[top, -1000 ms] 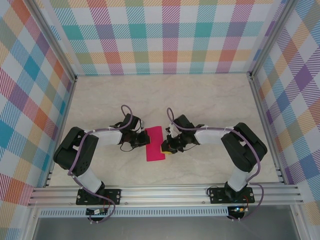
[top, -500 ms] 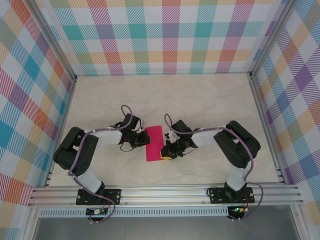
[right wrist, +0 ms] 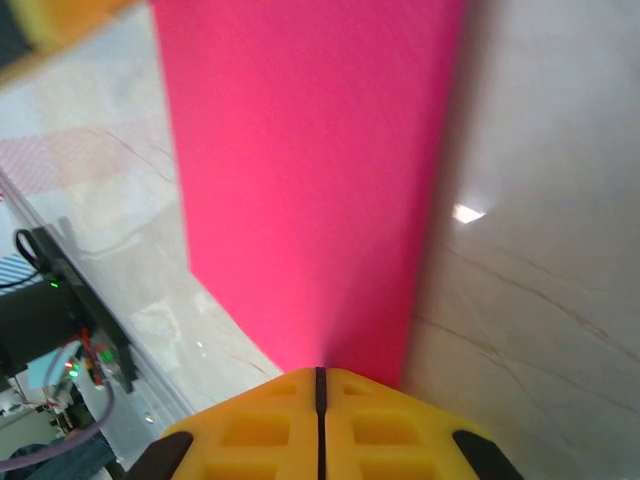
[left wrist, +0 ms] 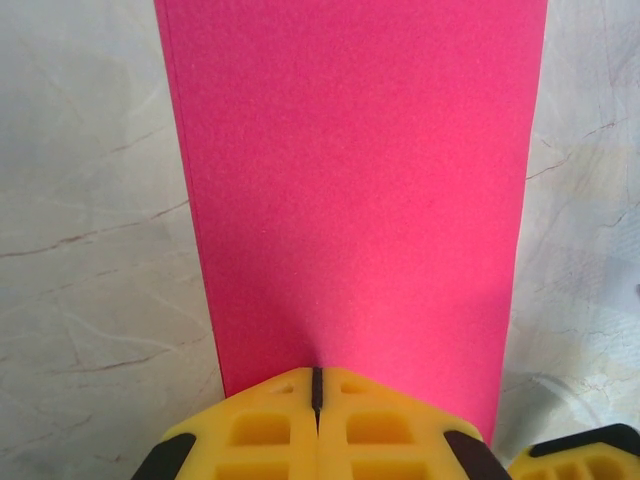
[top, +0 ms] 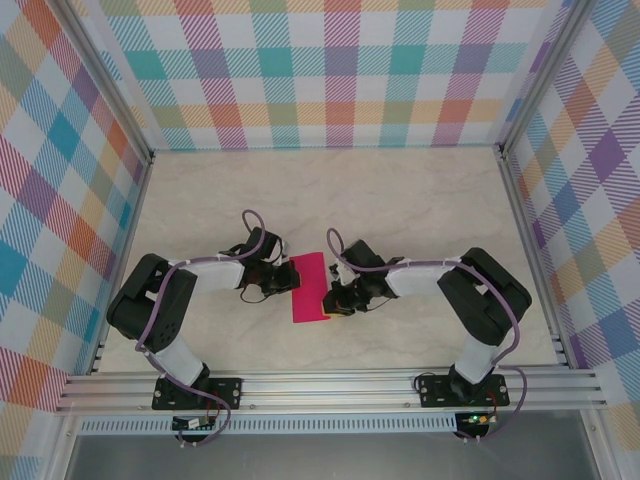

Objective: Fold a paper plane with a square sheet of paper (pick it up from the middle)
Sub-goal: Fold the square sheet of paper in half at the center of the table.

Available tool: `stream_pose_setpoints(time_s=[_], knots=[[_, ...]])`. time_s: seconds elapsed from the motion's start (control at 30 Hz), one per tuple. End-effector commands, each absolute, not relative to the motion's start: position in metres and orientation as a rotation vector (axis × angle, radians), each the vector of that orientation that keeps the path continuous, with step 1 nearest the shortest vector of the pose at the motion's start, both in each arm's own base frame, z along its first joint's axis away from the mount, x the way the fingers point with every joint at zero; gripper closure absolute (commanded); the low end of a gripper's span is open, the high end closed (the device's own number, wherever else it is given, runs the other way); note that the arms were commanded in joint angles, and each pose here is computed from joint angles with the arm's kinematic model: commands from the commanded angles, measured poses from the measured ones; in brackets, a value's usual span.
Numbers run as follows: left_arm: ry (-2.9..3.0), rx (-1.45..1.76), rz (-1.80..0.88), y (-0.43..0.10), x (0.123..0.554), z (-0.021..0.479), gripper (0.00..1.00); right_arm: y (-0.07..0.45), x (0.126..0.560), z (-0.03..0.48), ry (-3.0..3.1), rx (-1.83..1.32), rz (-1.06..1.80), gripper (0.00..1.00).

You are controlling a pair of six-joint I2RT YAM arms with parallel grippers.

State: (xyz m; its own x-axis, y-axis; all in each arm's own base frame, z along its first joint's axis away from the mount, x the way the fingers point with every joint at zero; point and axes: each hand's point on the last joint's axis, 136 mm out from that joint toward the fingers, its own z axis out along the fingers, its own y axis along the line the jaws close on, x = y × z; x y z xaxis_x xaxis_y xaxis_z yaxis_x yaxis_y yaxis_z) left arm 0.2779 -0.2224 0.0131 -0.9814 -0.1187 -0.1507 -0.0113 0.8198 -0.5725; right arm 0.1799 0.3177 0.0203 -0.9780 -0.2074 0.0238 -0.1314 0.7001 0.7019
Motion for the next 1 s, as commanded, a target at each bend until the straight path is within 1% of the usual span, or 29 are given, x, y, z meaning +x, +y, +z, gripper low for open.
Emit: stream_pose_setpoints(time_s=[0.0, 0.13, 0.23, 0.37, 0.47, 0.57, 0.67, 0.83, 0.97], knots=[[3.089, -0.193, -0.604, -0.183, 0.227, -0.045, 1.0, 0.311, 0.17, 0.001, -2.801, 0.319, -1.107, 0.94], [3.092, -0.189, -0.603, -0.182, 0.226, -0.044, 1.0, 0.304, 0.159, 0.0, -2.789, 0.321, -1.11, 0.93], [3.097, -0.183, -0.589, -0.181, 0.224, -0.045, 1.0, 0.313, 0.168, 0.025, -2.811, 0.373, -1.154, 0.93], [3.103, -0.185, -0.578, -0.181, 0.225, -0.045, 1.0, 0.32, 0.209, 0.061, -2.949, 0.344, -1.238, 0.95], [3.1, -0.186, -0.577, -0.18, 0.226, -0.044, 1.0, 0.322, 0.233, 0.072, -2.991, 0.29, -1.347, 0.94], [3.1, -0.182, -0.577, -0.181, 0.226, -0.043, 1.0, 0.332, 0.239, 0.068, -2.951, 0.295, -1.356, 0.95], [3.102, -0.184, -0.582, -0.181, 0.226, -0.043, 1.0, 0.339, 0.239, 0.053, -2.906, 0.285, -1.345, 0.95], [3.104, -0.179, -0.566, -0.179, 0.224, -0.043, 1.0, 0.33, 0.231, 0.022, -2.889, 0.195, -1.274, 0.95], [3.108, -0.175, -0.563, -0.178, 0.223, -0.044, 1.0, 0.323, 0.229, 0.024, -2.917, 0.204, -1.235, 0.95]])
